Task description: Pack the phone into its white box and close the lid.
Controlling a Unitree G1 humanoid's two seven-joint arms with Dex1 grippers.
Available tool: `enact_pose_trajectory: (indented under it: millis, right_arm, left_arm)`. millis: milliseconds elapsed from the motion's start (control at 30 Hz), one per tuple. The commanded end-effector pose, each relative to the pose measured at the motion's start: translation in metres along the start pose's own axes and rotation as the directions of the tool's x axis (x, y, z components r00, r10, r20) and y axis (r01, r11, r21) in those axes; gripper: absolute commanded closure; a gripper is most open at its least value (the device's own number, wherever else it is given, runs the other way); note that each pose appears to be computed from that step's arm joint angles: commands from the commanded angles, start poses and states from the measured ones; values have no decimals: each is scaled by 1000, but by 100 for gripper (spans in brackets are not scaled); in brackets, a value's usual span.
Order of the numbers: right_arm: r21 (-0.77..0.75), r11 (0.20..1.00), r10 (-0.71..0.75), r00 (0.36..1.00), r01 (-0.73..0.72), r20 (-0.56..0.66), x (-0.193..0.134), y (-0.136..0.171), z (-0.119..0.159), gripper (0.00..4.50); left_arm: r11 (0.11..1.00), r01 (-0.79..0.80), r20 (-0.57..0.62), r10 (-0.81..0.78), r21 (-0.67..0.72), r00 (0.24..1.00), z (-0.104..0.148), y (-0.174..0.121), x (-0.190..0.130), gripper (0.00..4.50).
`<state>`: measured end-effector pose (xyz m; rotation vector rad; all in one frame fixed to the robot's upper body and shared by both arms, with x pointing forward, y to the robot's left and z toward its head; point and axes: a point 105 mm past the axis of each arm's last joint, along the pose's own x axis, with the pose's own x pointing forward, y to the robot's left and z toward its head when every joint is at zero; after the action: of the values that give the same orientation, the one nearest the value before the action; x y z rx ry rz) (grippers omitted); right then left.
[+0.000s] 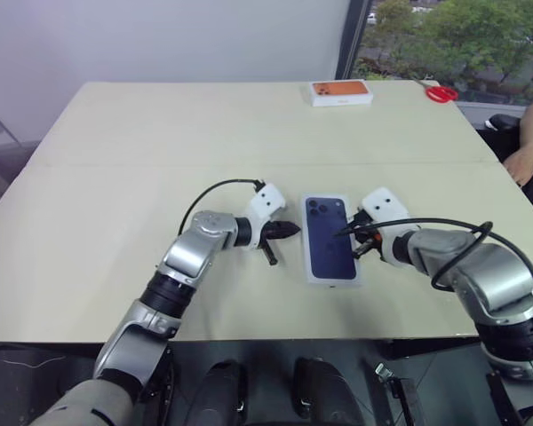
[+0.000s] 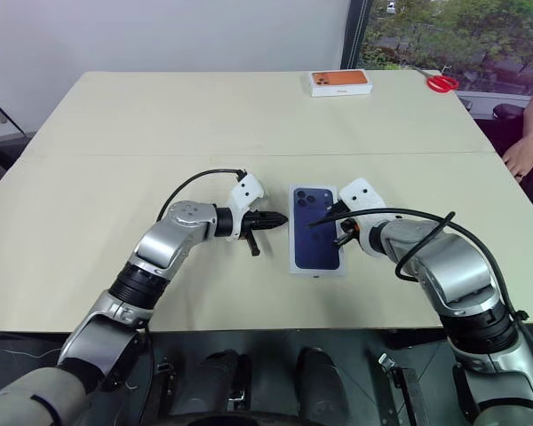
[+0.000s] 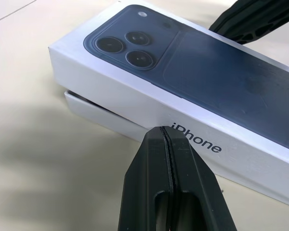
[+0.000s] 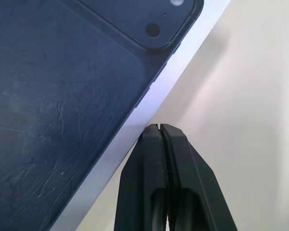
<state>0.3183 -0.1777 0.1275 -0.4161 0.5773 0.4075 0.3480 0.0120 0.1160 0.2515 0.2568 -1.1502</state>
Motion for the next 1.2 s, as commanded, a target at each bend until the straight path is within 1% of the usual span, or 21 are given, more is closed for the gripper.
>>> enact_pose_trajectory:
  millis: [33,233,367,433,500,567,700,767,833,867,900,1000,1200]
  right_arm:
    - [-20,1000,-21,998,23,60,-4,-3,14,442]
    - [-28,998,-54,995,57,81,-11,-12,18,442]
    - [-53,995,-77,991,83,111,-25,-22,22,442]
    - [-64,996,-59,989,68,134,-31,-21,25,442]
    - [-76,997,24,984,-11,179,-39,-9,30,442]
    - [-90,992,102,974,-85,202,-45,5,31,442]
    - [-124,974,211,960,-191,182,-49,30,21,442]
    - [-121,968,240,957,-222,163,-47,41,14,442]
    - [-86,964,259,958,-250,126,-43,50,3,442]
    - [-72,964,262,959,-256,104,-42,52,-3,442]
    - [-64,964,263,961,-258,91,-41,54,-6,442]
    - [-24,967,255,966,-254,41,-37,56,-19,442]
    - [30,973,230,973,-230,-23,-29,57,-36,442]
  left_arm:
    - [1000,-4,19,4,14,1000,6,0,1,450]
    - [999,-24,26,25,-25,999,4,5,-3,450]
    - [996,-63,79,68,-67,995,16,19,-16,450]
    - [995,-73,105,80,-67,991,25,23,-19,450]
    - [996,-80,124,85,-44,989,37,25,-18,450]
    - [996,-87,121,88,-11,989,43,26,-12,450]
    - [996,-86,86,84,29,993,44,24,6,450]
    - [996,-80,38,79,27,996,37,22,17,450]
    - [995,-90,-70,93,41,993,18,23,28,450]
    - [994,-98,-103,103,49,989,11,24,31,450]
    - [993,-103,-119,109,55,987,8,24,33,450]
    - [994,-112,-152,113,14,982,1,25,36,450]
    - [996,-88,-191,91,22,977,-10,19,37,450]
